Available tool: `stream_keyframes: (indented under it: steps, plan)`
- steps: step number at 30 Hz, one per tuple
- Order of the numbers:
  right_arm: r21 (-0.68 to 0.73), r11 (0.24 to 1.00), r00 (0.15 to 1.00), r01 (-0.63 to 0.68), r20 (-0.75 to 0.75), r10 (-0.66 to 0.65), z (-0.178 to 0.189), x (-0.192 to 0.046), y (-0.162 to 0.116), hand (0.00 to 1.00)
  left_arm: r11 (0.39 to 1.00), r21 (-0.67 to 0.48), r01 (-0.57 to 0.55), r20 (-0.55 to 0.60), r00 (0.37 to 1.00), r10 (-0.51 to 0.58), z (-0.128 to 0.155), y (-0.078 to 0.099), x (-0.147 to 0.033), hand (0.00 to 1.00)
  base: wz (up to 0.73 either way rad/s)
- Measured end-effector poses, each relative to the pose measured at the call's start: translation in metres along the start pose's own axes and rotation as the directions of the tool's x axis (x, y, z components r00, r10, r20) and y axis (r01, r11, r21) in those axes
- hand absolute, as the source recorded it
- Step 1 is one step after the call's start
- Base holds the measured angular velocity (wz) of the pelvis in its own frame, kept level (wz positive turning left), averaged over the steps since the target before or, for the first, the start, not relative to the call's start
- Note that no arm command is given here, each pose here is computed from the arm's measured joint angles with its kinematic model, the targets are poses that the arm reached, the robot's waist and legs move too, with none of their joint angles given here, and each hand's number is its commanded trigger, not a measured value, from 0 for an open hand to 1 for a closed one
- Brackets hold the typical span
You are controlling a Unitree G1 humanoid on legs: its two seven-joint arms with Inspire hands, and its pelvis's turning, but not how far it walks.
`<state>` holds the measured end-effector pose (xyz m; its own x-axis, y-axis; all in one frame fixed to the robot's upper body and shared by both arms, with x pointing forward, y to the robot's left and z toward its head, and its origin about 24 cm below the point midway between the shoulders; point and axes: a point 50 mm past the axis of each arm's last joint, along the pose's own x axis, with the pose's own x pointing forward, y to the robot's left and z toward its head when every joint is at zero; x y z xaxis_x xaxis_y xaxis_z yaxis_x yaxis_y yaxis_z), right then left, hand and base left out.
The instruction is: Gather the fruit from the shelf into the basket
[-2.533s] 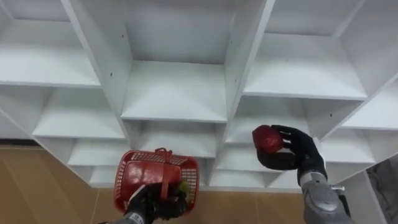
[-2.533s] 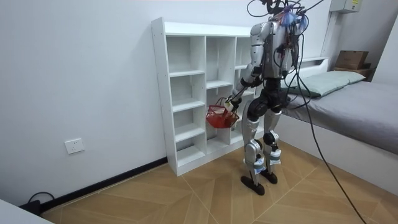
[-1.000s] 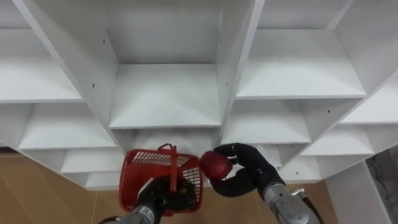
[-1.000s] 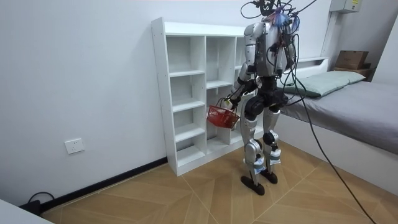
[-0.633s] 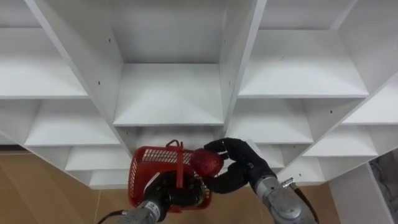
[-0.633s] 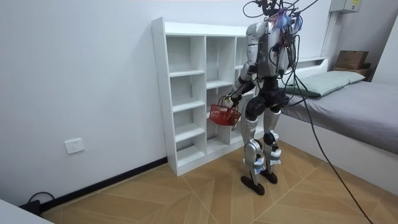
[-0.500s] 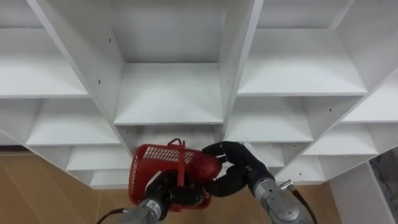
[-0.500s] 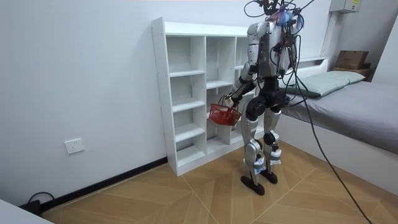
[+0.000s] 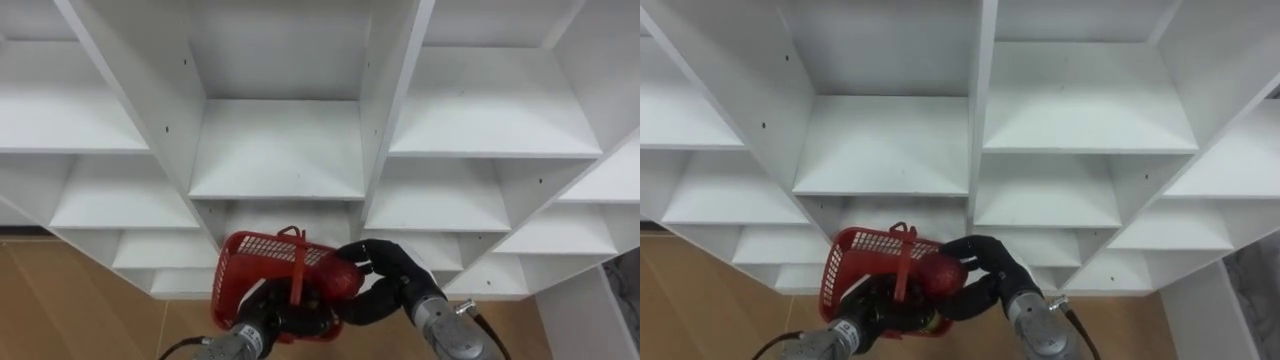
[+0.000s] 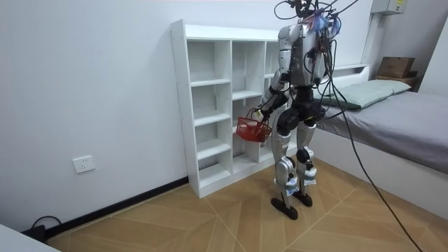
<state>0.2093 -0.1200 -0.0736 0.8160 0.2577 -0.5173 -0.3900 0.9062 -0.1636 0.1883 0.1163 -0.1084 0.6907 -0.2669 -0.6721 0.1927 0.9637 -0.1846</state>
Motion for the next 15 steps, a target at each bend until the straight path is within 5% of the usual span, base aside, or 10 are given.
stream_keyframes:
  steps: [4,5,6,7,8,15]
  plan:
    - [-0.010,1.000,1.000,0.000,-0.008,0.000,-0.0023,0.0005,-0.0021,1.00,1.000,0.011,0.000,-0.001,1.000,0.000,0.0001,0.0014,-0.0004,1.00,0.00]
    - [-0.013,1.000,1.000,-0.006,-0.015,0.006,-0.0037,0.0012,-0.0020,0.89,1.000,0.023,0.001,-0.008,1.000,-0.001,-0.0011,0.0022,-0.0008,1.00,0.00]
    - [-0.015,1.000,1.000,-0.010,-0.020,0.009,-0.0045,0.0015,-0.0019,0.76,1.000,0.026,0.001,-0.011,1.000,0.000,-0.0017,0.0028,-0.0010,1.00,0.00]
    - [-0.020,1.000,0.999,-0.019,-0.028,0.018,-0.0060,0.0021,-0.0005,0.50,0.999,0.032,0.001,-0.018,1.000,0.000,-0.0033,0.0032,-0.0013,1.00,0.00]
    - [-0.022,0.999,0.999,-0.024,-0.030,0.023,-0.0064,0.0021,0.0004,0.00,0.999,0.034,0.001,-0.021,1.000,0.000,-0.0039,0.0034,-0.0014,1.00,0.00]
    - [-0.051,0.998,0.999,-0.037,-0.042,0.035,-0.0091,0.0012,-0.0001,0.00,0.998,0.058,0.019,-0.031,0.999,-0.017,-0.0059,0.0006,-0.0016,1.00,0.00]
